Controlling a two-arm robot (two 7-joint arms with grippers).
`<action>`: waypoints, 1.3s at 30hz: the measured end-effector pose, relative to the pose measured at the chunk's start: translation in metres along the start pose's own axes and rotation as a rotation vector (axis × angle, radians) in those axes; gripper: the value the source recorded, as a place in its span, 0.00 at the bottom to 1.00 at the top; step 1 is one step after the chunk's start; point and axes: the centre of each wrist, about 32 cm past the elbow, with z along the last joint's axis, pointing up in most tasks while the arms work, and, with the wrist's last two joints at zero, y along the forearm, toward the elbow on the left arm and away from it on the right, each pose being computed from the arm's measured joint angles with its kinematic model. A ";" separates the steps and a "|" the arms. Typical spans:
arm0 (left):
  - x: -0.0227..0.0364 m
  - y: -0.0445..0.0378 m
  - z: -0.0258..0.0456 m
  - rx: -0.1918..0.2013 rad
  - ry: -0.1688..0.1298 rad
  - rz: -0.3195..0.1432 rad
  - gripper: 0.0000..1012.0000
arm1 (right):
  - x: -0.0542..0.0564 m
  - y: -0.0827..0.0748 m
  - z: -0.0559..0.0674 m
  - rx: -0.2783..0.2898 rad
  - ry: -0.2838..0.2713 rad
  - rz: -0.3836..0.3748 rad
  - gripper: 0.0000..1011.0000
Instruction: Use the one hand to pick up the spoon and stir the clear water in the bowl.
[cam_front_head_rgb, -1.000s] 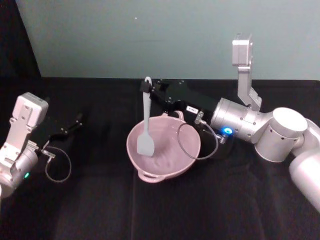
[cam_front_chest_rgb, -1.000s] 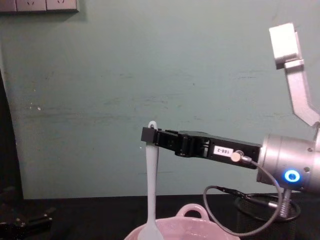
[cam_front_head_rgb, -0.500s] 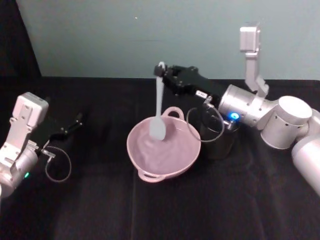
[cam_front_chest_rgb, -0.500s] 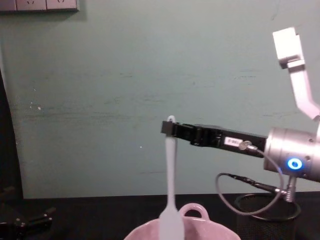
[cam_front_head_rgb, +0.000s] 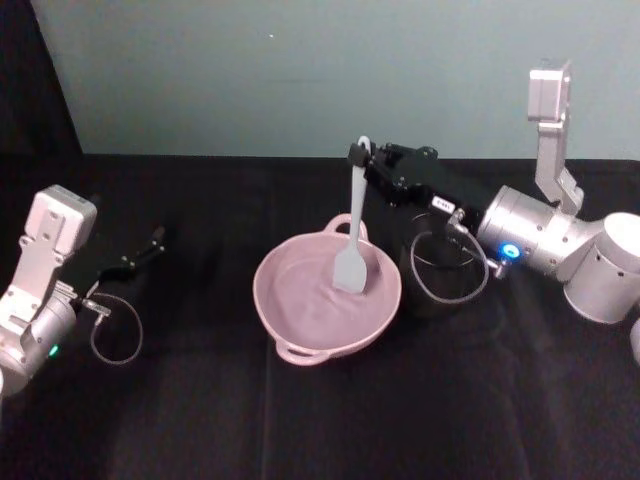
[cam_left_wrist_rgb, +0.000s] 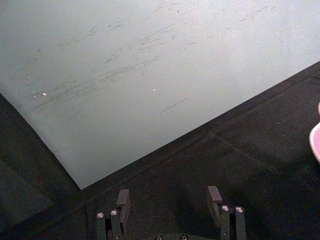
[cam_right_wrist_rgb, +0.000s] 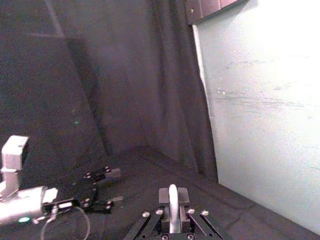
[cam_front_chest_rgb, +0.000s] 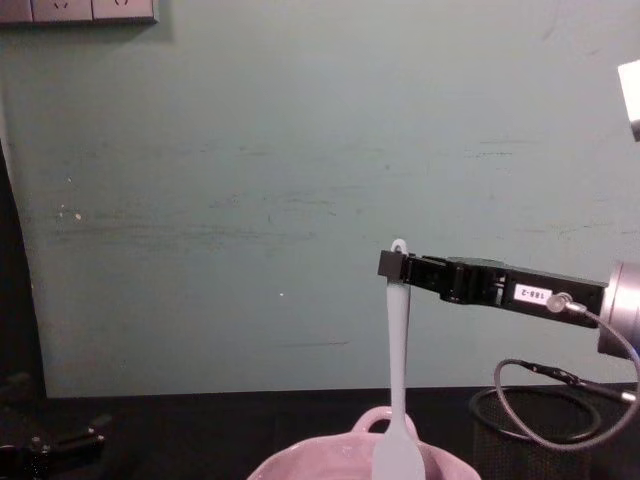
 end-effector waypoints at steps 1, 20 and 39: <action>0.0000 0.0000 0.0000 0.000 0.000 0.000 1.00 | 0.000 0.000 0.000 0.000 0.000 0.000 0.11; 0.0000 0.0000 0.0000 0.000 0.000 0.000 1.00 | -0.030 0.007 0.009 0.032 -0.003 0.085 0.11; 0.0000 0.0000 0.0000 0.000 0.000 0.000 1.00 | -0.013 -0.053 0.072 0.207 -0.125 -0.066 0.11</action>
